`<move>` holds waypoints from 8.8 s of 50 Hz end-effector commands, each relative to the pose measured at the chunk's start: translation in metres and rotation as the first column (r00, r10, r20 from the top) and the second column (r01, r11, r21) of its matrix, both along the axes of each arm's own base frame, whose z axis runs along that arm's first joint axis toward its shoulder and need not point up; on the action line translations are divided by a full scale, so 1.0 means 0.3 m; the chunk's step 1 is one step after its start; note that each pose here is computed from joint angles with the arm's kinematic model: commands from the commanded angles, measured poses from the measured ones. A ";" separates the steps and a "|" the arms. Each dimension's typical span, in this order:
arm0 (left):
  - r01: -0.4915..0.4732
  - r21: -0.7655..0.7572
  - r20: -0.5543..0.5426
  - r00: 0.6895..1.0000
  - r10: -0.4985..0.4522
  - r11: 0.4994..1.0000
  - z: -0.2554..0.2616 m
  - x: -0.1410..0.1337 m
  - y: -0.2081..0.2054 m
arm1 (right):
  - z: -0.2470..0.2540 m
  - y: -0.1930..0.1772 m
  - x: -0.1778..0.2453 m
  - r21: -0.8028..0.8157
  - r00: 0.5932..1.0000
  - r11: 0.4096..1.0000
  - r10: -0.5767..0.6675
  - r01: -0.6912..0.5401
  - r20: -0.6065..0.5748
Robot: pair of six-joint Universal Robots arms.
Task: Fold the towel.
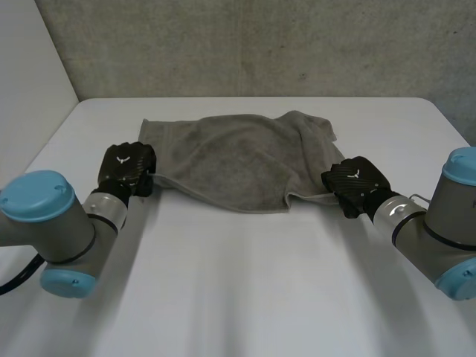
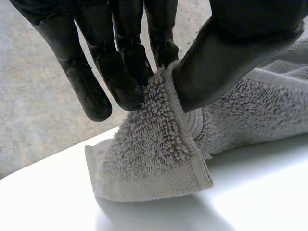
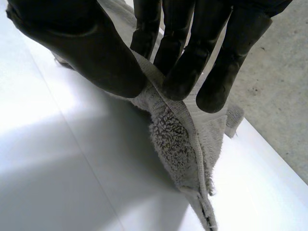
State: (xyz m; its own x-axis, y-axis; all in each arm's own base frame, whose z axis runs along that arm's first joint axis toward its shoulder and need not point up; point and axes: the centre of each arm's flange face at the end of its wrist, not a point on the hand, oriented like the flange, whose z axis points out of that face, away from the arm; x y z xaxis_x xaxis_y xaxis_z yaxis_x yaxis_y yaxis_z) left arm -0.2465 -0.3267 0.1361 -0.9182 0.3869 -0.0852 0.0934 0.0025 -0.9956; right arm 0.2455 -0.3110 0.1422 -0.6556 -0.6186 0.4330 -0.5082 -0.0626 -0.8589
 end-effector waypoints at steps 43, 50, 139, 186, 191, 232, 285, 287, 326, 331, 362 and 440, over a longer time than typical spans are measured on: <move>-0.075 -0.017 -0.007 0.997 0.075 0.997 0.028 0.079 -0.052 | -0.053 -0.089 -0.106 0.163 0.994 0.981 -0.101 0.107 -0.044; -0.073 -0.017 -0.007 0.997 0.073 0.997 0.027 0.078 -0.052 | -0.080 -0.100 -0.108 0.185 0.996 0.978 -0.089 0.094 -0.032; -0.070 -0.008 -0.004 0.998 0.070 0.997 0.018 0.077 -0.046 | -0.094 -0.182 -0.142 0.259 0.997 0.963 -0.079 0.070 0.023; -0.066 -0.008 -0.006 0.998 0.066 0.998 0.018 0.076 -0.045 | -0.105 -0.199 -0.135 0.276 0.995 0.959 -0.089 0.071 0.053; -0.066 -0.007 -0.007 0.998 0.066 0.998 0.018 0.076 -0.045 | -0.043 -0.201 -0.133 0.280 0.988 0.957 -0.114 0.080 0.109; -0.058 -0.002 -0.009 0.998 0.058 0.998 0.019 0.073 -0.037 | 0.047 -0.212 -0.194 0.364 0.967 0.908 -0.246 0.207 0.066; -0.064 -0.005 -0.011 0.998 0.064 0.998 0.021 0.075 -0.046 | -0.055 -0.112 -0.119 0.346 0.992 0.931 -0.122 0.119 -0.013; -0.064 -0.005 -0.011 0.998 0.064 0.998 0.020 0.075 -0.047 | -0.063 -0.121 -0.119 0.331 0.992 0.936 -0.126 0.123 -0.011; -0.082 -0.362 -0.193 0.981 0.011 0.929 0.700 0.113 0.104 | 0.786 -0.011 -0.159 -0.234 0.973 0.959 -0.115 0.162 0.201; -0.095 -0.452 -0.251 0.968 -0.024 0.887 0.922 0.138 0.193 | 1.051 0.082 -0.182 -0.365 0.964 0.920 -0.048 0.145 0.262; -0.076 -0.211 -0.191 0.981 0.035 0.974 0.520 -0.022 -0.378 | 0.646 -0.390 0.005 -0.392 0.973 0.901 -0.119 0.189 0.197; 0.048 -0.203 0.022 0.999 -0.045 0.978 0.329 0.114 -0.022 | 0.398 -0.129 -0.217 -0.097 0.998 0.994 -0.050 0.048 -0.024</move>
